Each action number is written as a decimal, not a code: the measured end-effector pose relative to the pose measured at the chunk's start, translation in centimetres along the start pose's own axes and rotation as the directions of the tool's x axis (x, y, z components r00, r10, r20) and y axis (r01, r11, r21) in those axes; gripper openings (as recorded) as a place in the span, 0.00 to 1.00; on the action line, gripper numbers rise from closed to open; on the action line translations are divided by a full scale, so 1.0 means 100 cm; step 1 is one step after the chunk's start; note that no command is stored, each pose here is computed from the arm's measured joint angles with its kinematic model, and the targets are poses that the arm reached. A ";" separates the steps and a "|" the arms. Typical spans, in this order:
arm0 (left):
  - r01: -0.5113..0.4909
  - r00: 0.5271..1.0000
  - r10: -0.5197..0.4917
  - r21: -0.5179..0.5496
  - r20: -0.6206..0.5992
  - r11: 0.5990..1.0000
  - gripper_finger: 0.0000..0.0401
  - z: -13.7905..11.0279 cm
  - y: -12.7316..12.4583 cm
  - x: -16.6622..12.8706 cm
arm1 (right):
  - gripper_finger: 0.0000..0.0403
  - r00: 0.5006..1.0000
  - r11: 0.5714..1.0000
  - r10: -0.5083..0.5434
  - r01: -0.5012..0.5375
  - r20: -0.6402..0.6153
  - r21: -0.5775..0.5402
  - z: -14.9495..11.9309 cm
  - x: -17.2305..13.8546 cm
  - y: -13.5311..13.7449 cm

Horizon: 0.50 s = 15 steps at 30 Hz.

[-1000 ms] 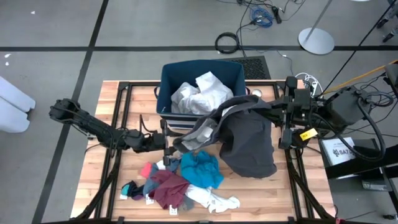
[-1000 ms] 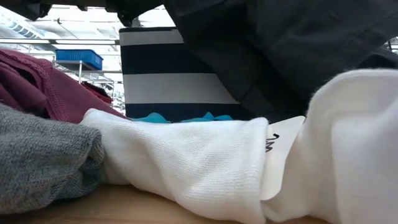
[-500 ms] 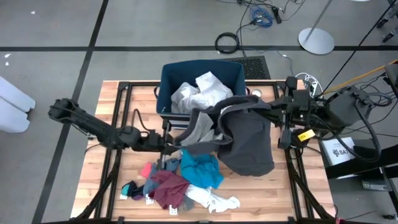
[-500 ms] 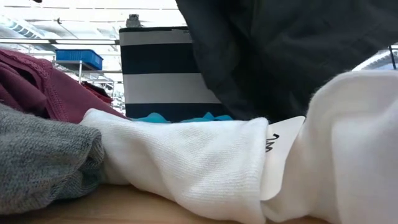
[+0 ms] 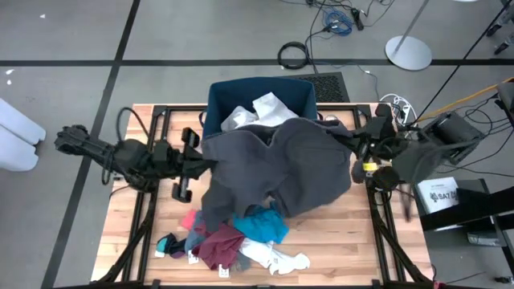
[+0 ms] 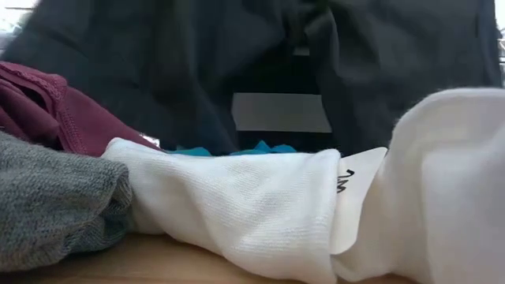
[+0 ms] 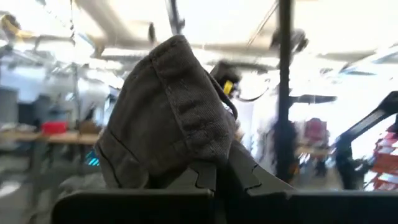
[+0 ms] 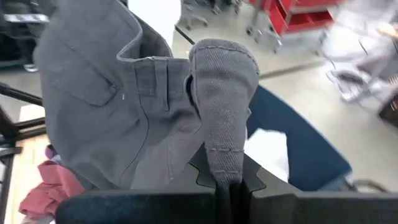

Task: Sort clothes
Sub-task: Put the dark gray shorts into the blue bin

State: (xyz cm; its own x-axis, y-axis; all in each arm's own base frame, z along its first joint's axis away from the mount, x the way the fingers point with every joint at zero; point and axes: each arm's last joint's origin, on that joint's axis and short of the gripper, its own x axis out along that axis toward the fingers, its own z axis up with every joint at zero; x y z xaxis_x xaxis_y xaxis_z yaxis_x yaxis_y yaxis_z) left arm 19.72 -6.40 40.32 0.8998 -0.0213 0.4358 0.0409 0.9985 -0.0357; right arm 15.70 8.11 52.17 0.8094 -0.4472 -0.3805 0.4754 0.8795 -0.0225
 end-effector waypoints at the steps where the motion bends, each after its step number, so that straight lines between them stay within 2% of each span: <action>1: -0.005 1.000 0.005 -0.006 -0.030 1.000 0.01 0.000 0.000 0.003 | 0.00 1.000 1.000 -0.013 0.013 -0.015 0.012 -0.002 0.002 0.001; 3: -0.011 0.996 0.008 -0.035 -0.084 0.999 0.01 -0.007 0.000 0.010 | 0.00 0.999 0.999 -0.027 0.028 -0.030 0.031 -0.006 0.007 0.009; 10: -0.004 0.974 -0.022 -0.114 -0.225 0.994 0.01 -0.055 -0.012 0.033 | 0.00 0.985 0.994 -0.070 0.054 -0.158 -0.100 -0.044 0.039 0.042; 12: 0.020 0.972 -0.059 -0.168 -0.229 0.986 0.01 -0.066 -0.017 0.039 | 0.00 0.980 0.997 -0.036 0.021 -0.194 -0.079 -0.055 0.045 0.048; 15: 0.041 0.972 -0.092 -0.232 -0.215 0.972 0.01 -0.080 -0.029 0.045 | 0.00 0.973 0.996 0.076 -0.083 -0.218 -0.023 -0.069 0.050 0.062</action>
State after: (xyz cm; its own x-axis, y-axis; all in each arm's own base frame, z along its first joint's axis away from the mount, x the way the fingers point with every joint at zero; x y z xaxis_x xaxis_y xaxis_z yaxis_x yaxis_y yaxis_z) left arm 27.07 -9.75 35.19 0.9644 -0.1232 0.2339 0.1771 0.9579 -0.2258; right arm 20.25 12.47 43.73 0.7486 -0.3329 -0.5734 0.3984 0.9171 -0.0123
